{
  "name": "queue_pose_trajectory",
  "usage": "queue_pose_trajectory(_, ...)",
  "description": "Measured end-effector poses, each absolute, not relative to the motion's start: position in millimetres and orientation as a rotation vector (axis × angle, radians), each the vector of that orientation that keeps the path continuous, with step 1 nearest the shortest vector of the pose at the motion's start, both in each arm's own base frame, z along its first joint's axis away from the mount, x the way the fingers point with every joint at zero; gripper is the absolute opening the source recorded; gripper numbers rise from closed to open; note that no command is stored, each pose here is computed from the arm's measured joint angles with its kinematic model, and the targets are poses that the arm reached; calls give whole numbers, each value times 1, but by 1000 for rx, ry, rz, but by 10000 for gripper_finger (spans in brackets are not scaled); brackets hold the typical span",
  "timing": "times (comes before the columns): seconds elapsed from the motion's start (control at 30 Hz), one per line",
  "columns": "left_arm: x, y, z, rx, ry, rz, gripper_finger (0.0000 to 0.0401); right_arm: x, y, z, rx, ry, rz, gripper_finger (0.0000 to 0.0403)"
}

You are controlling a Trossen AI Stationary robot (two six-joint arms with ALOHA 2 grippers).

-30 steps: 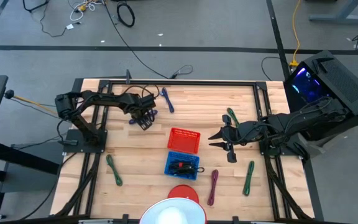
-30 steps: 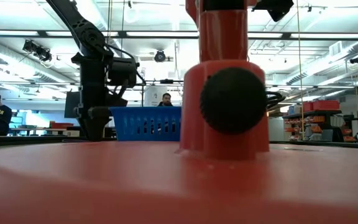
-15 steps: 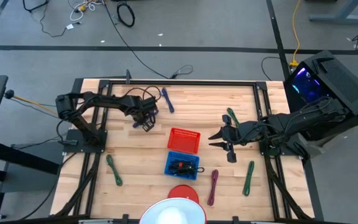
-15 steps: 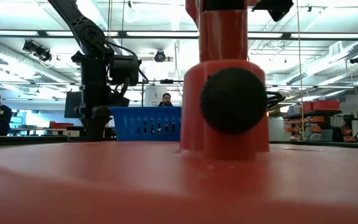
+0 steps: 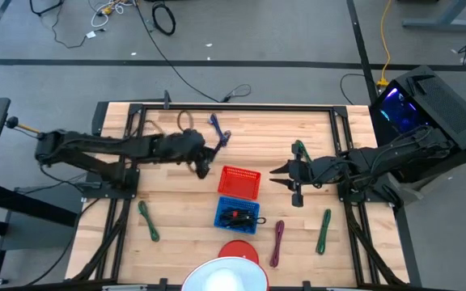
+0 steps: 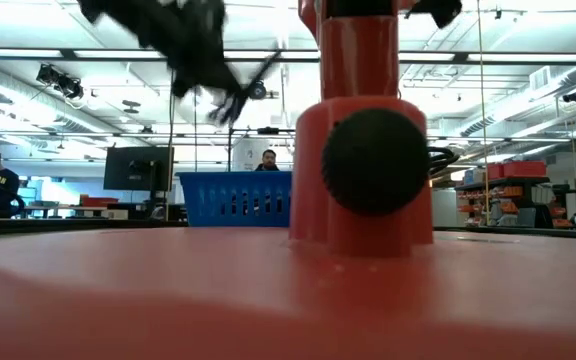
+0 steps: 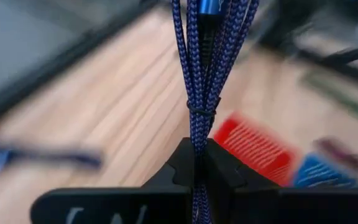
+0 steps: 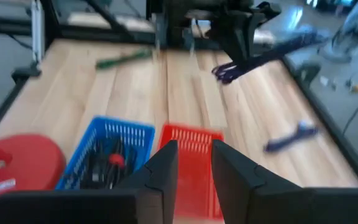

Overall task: Pick & Place USB Port
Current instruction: Put the large blue USB cable into the red bin

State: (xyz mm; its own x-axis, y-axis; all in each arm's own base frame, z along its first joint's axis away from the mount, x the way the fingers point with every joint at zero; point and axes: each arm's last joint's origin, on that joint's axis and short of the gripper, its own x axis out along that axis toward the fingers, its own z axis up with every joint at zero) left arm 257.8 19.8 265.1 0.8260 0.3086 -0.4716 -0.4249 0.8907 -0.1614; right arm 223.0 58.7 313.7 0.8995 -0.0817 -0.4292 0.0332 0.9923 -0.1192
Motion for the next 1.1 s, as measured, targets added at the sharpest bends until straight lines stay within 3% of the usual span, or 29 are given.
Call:
queue_pose_trajectory(0.23, 267, -27, 301, -136, 110, 202, 16, 241, 58, 325, -157, 269, -32, 98)
queue_pose_trajectory(0.4, 276, -46, 304, -63, -3, 163, 15, 259, 57, 324, -153, 195, 30, 98)
queue_pose_trajectory(1.1, 302, -53, 286, -65, -72, 152, 15, 300, 29, 317, -112, 11, 83, 98)
